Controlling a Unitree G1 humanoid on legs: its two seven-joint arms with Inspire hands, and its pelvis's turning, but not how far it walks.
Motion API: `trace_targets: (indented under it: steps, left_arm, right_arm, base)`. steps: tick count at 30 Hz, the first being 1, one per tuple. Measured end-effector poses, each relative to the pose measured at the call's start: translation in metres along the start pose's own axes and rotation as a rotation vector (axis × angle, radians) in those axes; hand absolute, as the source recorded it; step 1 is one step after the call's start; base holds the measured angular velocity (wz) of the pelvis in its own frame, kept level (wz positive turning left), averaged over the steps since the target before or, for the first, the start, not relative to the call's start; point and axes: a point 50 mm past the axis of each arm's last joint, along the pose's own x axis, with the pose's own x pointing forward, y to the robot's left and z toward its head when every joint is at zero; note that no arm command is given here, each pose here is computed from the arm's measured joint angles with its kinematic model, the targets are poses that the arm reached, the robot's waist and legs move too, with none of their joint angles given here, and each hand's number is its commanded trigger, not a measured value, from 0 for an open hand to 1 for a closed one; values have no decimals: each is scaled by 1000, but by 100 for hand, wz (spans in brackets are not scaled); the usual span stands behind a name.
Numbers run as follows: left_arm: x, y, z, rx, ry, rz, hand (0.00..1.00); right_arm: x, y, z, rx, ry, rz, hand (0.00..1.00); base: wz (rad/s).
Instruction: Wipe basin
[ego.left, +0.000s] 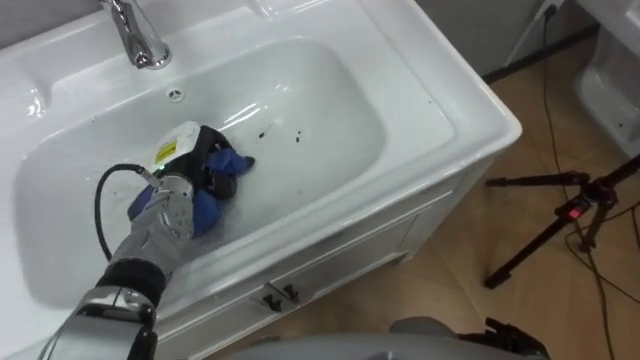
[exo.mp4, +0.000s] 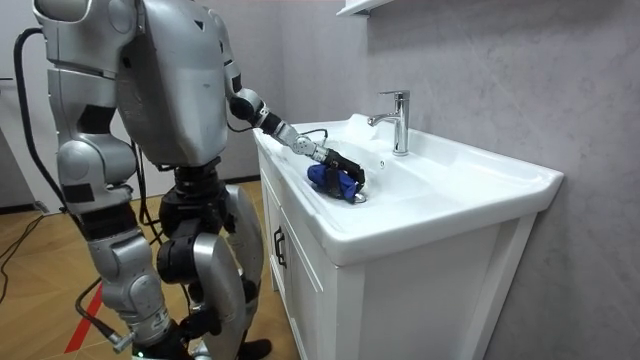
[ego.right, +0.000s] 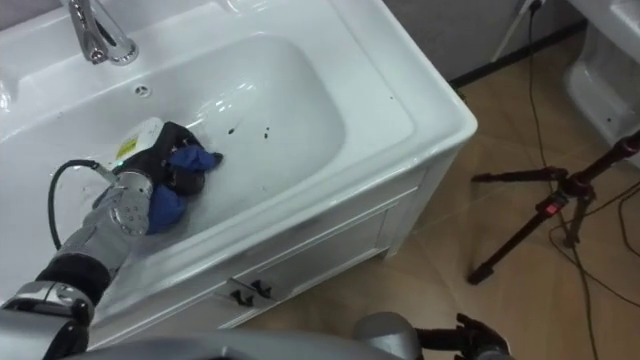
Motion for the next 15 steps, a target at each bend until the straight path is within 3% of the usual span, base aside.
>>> trace_targets:
  steps: [9, 15]
  left_arm:
    - [-7, 17, -23, 185, 29, 65, 100]
    - [-10, 41, -36, 334, 32, 133, 100]
  right_arm:
    - [-2, -17, 11, -63, -29, -8, 0]
    - [-5, -27, 7, -67, -25, -49, 0]
  base:
    - [11]
    - [11]
